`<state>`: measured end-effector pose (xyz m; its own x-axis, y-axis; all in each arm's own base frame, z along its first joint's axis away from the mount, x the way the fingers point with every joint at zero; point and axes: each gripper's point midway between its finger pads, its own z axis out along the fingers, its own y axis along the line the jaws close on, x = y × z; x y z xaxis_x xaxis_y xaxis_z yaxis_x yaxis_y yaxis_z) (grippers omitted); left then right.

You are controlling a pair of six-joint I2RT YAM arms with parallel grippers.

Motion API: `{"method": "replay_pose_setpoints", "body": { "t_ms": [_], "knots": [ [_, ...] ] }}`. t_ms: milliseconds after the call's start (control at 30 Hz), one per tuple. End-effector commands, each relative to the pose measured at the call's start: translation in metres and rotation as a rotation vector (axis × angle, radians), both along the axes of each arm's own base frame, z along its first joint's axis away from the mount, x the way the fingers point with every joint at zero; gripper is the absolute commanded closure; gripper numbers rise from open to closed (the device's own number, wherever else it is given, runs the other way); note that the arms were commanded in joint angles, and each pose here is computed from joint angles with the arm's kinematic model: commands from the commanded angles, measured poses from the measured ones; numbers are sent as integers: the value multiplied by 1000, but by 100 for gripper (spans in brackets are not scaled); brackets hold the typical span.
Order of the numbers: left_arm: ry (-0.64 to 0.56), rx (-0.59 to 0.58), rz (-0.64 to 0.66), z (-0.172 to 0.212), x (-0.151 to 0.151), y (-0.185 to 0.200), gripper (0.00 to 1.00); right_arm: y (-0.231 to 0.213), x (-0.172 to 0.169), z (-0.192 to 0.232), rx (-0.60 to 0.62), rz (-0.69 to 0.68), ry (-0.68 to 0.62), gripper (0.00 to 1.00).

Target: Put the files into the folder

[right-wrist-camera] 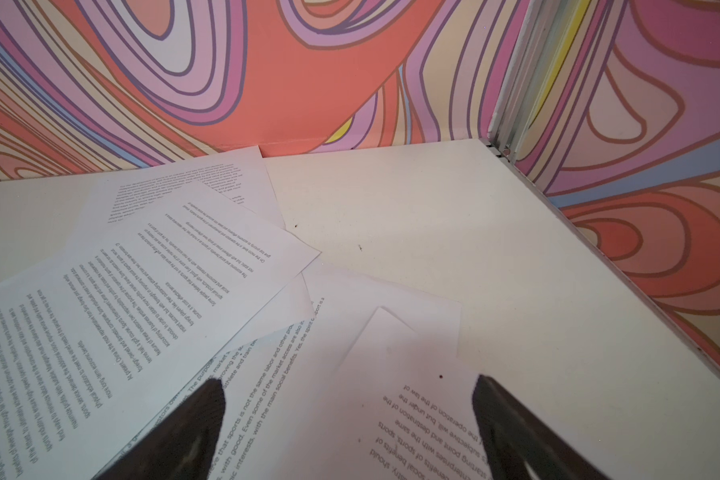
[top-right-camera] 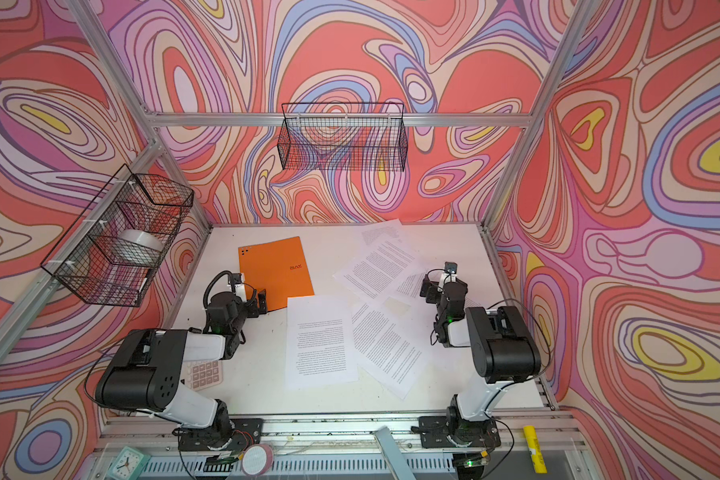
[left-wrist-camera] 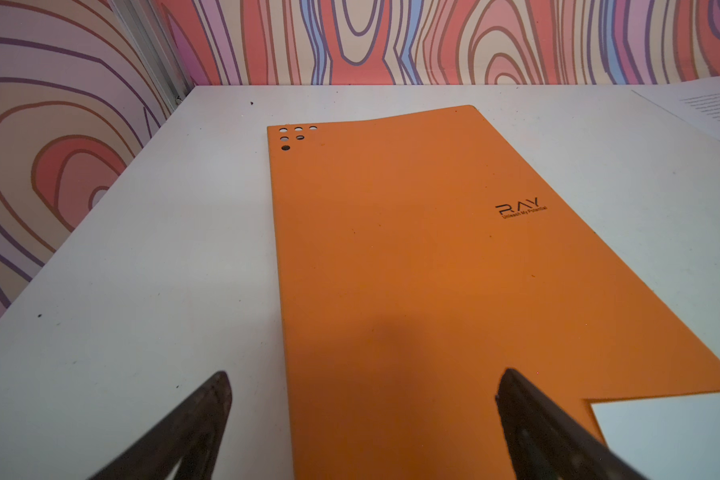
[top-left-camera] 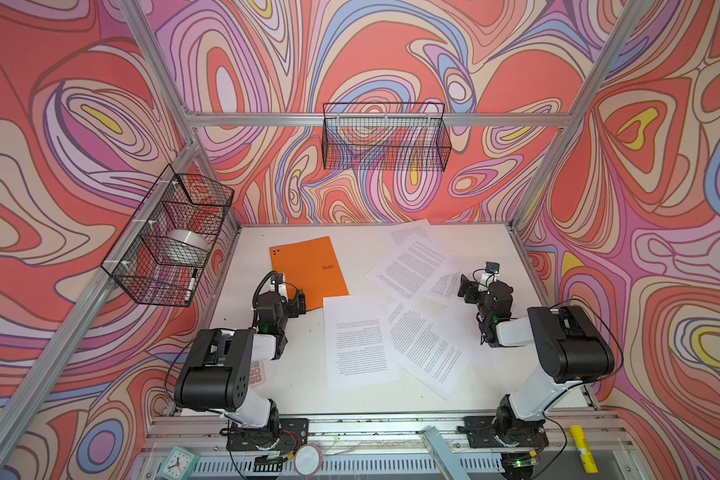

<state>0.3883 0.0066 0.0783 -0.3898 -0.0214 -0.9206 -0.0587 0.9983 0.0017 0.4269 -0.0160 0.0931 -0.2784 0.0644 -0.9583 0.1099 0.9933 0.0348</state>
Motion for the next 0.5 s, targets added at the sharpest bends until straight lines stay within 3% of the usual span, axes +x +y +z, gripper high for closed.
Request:
{"method": "replay_pose_setpoints", "body": {
  "t_ms": [0,367,467],
  "knots": [
    [-25,12,-11,9,6,0,0,0,2,0,-12,-1,-2,2],
    [-37,-20,12,12,6,7,0,1,1,0,-10,-1,-1,2],
    [48,78,130,34,6,16,0,1,2,3,-6,0,-9,2]
  ]
}}
